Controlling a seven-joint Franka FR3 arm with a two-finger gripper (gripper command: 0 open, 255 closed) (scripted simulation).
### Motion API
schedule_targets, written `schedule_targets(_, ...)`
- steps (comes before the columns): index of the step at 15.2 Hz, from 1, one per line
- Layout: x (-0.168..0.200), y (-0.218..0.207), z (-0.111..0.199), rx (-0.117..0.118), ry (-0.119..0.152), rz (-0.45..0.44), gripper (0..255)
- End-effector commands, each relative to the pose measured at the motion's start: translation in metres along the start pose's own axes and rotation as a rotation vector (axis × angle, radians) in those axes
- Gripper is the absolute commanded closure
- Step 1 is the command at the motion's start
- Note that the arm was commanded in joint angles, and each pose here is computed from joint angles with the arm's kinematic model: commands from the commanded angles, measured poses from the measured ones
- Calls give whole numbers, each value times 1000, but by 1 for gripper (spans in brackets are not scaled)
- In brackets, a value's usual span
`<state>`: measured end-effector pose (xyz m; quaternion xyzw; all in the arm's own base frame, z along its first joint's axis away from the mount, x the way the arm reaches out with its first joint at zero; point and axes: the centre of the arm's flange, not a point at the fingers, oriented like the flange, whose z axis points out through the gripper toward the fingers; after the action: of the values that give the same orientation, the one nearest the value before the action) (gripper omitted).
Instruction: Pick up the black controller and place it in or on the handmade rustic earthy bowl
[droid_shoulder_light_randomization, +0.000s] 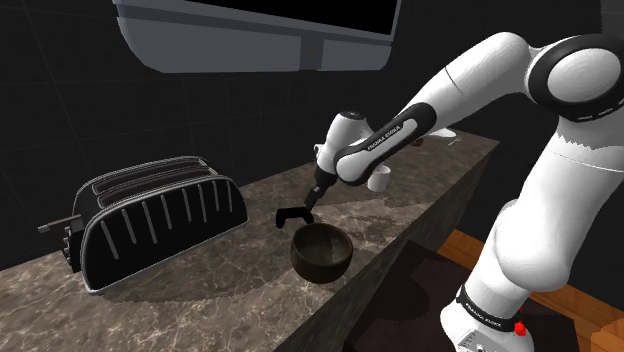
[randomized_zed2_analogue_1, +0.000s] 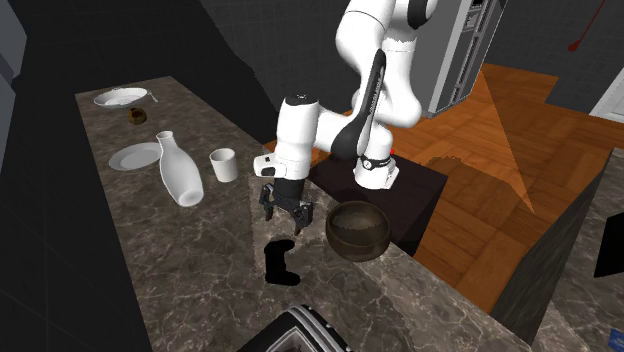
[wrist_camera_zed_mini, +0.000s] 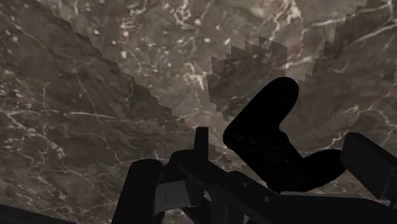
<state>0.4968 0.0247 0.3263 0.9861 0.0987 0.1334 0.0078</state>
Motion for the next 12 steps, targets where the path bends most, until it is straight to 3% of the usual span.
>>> schedule_targets(1, 7, -1, 25, 4, 10, -24, 0)
schedule_targets(9, 11, -2, 70, 6, 13, -31, 0)
schedule_targets(12, 11, -2, 73, 6, 13, -31, 0)
